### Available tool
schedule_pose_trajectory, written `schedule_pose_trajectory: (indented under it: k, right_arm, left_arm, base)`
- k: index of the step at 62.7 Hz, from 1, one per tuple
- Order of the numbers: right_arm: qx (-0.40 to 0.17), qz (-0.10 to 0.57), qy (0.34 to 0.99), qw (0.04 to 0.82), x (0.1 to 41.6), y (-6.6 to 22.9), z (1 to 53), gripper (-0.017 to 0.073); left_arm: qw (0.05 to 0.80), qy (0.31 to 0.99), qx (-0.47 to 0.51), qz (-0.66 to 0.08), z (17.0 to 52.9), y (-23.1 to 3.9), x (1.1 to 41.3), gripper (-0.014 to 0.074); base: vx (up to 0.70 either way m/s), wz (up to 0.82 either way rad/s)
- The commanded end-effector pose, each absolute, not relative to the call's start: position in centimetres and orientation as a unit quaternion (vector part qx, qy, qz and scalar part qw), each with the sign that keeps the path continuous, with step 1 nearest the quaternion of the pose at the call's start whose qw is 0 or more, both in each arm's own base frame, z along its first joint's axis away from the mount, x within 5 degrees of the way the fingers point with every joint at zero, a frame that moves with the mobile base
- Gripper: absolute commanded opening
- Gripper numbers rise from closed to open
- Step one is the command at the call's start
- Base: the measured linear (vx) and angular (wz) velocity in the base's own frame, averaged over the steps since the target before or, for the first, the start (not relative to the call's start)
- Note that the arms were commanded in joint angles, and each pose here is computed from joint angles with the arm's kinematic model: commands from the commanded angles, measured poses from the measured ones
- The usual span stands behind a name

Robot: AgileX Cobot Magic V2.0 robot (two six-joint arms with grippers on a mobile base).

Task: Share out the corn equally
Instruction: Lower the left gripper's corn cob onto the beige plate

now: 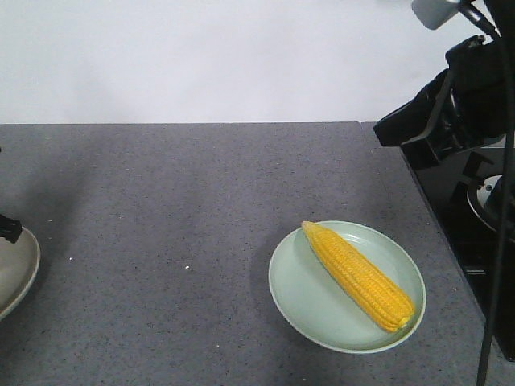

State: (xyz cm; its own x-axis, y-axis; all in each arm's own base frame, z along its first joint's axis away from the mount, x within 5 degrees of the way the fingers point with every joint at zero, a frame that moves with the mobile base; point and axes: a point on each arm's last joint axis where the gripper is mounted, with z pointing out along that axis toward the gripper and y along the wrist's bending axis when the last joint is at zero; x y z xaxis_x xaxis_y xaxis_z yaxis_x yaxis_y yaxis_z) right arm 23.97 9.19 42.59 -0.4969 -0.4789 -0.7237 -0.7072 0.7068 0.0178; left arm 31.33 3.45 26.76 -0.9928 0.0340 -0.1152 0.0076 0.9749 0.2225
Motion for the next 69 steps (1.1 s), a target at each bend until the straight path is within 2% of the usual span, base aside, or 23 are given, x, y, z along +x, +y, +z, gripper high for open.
schedule_pose_trajectory:
  k: [1, 24, 47, 69]
  right_arm:
    - [-0.340, 0.160, 0.835, 0.402, 23.49, 9.01, 44.14, -0.0008]
    - [-0.336, 0.162, 0.836, 0.401, 23.49, 9.01, 44.14, -0.0008]
    - [-0.332, 0.164, 0.838, 0.401, 23.49, 9.01, 44.14, -0.0005]
    - [-0.330, 0.165, 0.839, 0.401, 23.46, 9.00, 44.16, -0.0004]
  left_arm:
    - [0.086, 0.990, 0.001, 0.114, 28.42, 3.51, 31.05, 0.0405]
    - [0.093, 0.990, -0.004, 0.105, 28.41, 3.36, 31.17, 0.0409]
    - [0.099, 0.990, -0.006, 0.099, 28.41, 3.26, 31.27, 0.0479]
    - [0.092, 0.991, -0.006, 0.093, 28.36, 3.14, 31.15, 0.0480]
  base:
    - [0.00, 0.00]
    - [0.00, 0.00]
    - [0.00, 0.00]
    - [0.00, 0.00]
